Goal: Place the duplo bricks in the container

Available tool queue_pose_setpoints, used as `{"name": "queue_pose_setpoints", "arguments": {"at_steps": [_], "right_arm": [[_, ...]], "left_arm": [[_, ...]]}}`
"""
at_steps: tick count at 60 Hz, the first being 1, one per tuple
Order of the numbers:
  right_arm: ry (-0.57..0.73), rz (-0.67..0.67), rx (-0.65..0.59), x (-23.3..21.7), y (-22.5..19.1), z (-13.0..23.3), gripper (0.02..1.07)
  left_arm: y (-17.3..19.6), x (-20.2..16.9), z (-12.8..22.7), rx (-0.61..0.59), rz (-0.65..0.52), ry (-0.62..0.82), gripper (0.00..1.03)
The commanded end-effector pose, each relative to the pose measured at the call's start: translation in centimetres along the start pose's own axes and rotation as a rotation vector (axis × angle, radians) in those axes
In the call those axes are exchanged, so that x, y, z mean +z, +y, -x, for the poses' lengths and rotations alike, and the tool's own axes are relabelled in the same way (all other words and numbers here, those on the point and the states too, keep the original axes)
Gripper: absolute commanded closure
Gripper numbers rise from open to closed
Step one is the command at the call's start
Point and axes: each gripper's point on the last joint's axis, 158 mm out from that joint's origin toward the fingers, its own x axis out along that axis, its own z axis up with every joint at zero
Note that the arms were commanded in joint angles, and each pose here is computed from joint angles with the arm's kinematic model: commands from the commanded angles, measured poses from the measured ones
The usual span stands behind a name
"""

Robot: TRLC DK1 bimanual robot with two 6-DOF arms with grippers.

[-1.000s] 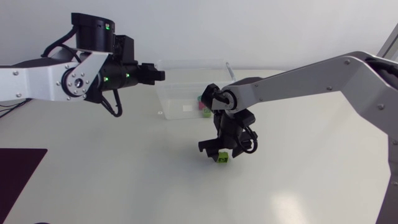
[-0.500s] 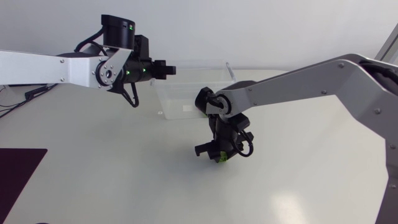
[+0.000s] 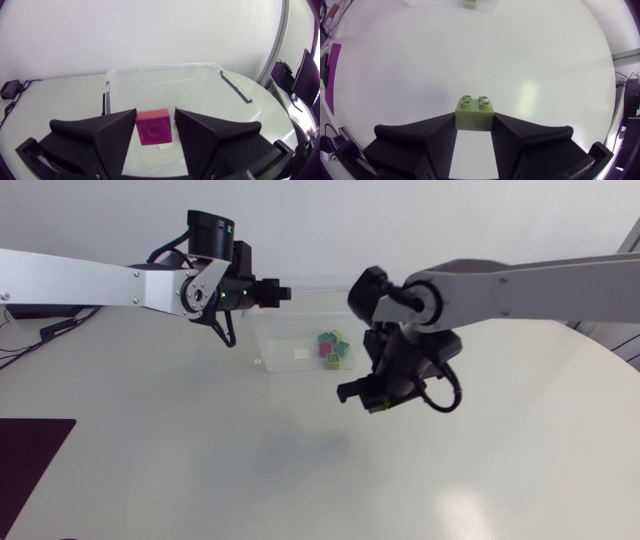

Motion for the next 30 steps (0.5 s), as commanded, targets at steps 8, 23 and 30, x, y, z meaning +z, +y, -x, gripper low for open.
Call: {"name": "queue_pose_setpoints", "arguments": {"at_steps": [8,23,30], "right_arm": [[-0.131,-0.033,-0.002,3.5,-3.2,5.3,0.71],[-0.305,-0.057,0.014,8.5,-5.3,11.2,0.71],[-0.364,-0.052,0.016,10.5,-5.5,12.1,0.71]], "left_arm": [[-0.2,0.5,0.1,-0.001,-0.016,0.025,0.04],[0.5,1.2,4.0,0.02,-0.014,0.093,0.04],[0.8,1.3,6.3,0.027,-0.015,0.119,0.04]]}}
